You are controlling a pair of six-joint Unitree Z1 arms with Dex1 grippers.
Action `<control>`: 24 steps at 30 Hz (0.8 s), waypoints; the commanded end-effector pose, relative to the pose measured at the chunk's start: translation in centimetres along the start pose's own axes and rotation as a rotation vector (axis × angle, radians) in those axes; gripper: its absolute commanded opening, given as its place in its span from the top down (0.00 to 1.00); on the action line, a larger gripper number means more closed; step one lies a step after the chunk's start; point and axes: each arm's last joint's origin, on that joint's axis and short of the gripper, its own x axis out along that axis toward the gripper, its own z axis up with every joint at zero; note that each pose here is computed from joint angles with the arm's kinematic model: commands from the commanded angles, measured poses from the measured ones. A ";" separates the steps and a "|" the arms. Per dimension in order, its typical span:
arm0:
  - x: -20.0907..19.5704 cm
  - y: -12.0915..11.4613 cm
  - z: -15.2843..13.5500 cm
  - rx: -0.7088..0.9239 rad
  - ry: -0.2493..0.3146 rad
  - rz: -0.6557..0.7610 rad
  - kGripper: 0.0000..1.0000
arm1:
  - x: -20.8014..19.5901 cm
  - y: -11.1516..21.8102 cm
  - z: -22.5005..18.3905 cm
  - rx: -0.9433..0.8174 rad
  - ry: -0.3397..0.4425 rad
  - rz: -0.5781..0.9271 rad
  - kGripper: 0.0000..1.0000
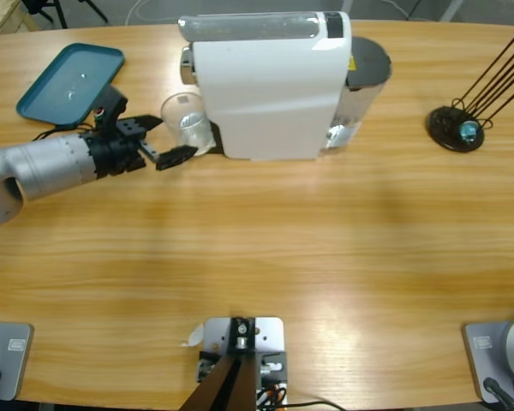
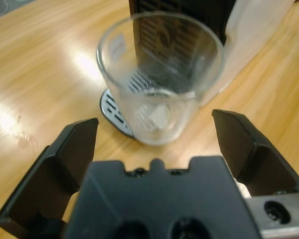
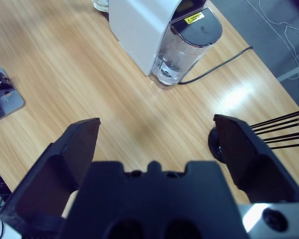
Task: Pour coffee
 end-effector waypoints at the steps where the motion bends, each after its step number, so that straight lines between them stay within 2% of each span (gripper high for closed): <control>1: -1.4 0.0 -1.3 -0.025 0.057 0.018 0.00 | 0.0 0.3 -1.5 0.015 0.027 -0.009 0.00; 7: -1.4 0.6 -1.7 -0.028 0.083 0.082 0.00 | 0.1 0.3 -1.4 0.018 0.033 -0.009 0.00; 20: 0.8 1.6 -0.1 -0.021 0.033 0.103 0.00 | 0.1 0.3 -1.4 0.021 0.037 -0.012 0.00; 24: 1.0 1.7 -0.2 -0.024 0.042 0.105 0.00 | 0.2 0.3 -1.4 0.021 0.038 -0.014 0.00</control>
